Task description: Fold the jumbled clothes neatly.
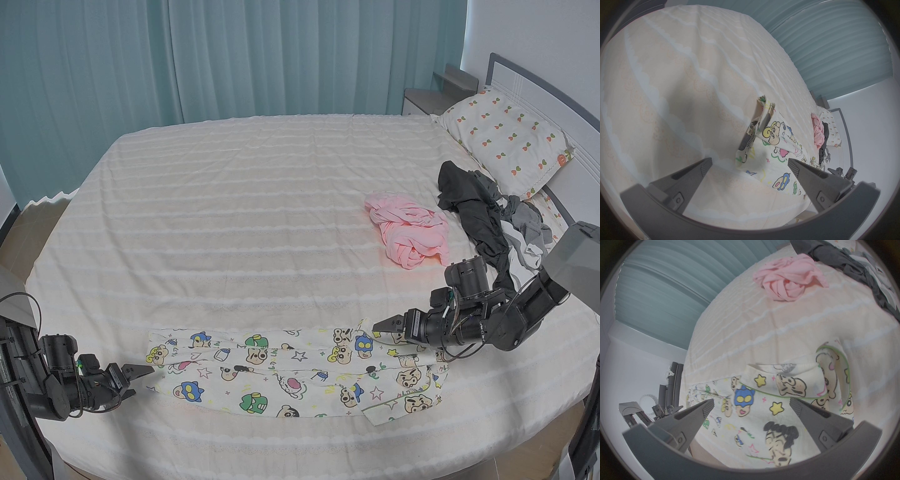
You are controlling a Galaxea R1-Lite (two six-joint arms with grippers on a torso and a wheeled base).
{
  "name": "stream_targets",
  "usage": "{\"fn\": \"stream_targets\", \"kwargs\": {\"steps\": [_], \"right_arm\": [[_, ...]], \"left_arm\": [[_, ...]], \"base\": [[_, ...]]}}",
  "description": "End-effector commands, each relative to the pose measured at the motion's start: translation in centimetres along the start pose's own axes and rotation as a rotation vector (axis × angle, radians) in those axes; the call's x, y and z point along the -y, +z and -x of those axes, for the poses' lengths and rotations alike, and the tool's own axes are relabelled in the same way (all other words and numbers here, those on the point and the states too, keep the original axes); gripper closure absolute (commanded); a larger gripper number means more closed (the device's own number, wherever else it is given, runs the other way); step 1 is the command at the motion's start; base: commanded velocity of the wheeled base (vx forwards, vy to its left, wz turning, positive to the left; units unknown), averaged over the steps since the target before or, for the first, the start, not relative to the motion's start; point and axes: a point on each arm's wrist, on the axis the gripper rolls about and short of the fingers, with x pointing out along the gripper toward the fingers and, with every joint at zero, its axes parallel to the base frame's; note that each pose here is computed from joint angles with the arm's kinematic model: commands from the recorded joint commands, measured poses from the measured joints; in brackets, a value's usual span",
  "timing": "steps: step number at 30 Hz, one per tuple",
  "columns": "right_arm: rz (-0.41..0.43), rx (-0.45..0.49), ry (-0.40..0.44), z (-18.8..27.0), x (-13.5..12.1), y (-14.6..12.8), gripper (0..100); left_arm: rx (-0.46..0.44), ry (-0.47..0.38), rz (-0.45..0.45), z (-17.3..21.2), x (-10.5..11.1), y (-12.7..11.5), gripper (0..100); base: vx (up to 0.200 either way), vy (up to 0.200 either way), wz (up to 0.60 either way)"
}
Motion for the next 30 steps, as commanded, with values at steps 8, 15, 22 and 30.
{"fn": "stream_targets", "kwargs": {"steps": [8,15,22,30], "right_arm": [[0.064,-0.079,0.054,2.0,-3.1,-3.6,0],[0.04,-0.146,0.003,-1.2,-1.3,-4.7,0],[-0.019,-0.166,-0.026,-1.5,-0.4,-5.0,0],[-0.043,-0.114,0.009,-0.3,-1.4,-3.9,0]], "left_arm": [[-0.011,-0.006,0.015,0.2,-0.3,-0.2,0],[-0.011,-0.006,0.014,0.2,-0.3,-0.2,0],[-0.012,-0.006,0.015,0.2,-0.3,-0.3,0],[-0.004,-0.01,0.006,0.4,-0.1,-0.3,0]], "base": [[0.0,0.0,0.0],[0.0,0.0,0.0],[0.0,0.0,0.0],[0.0,0.0,0.0]]}}
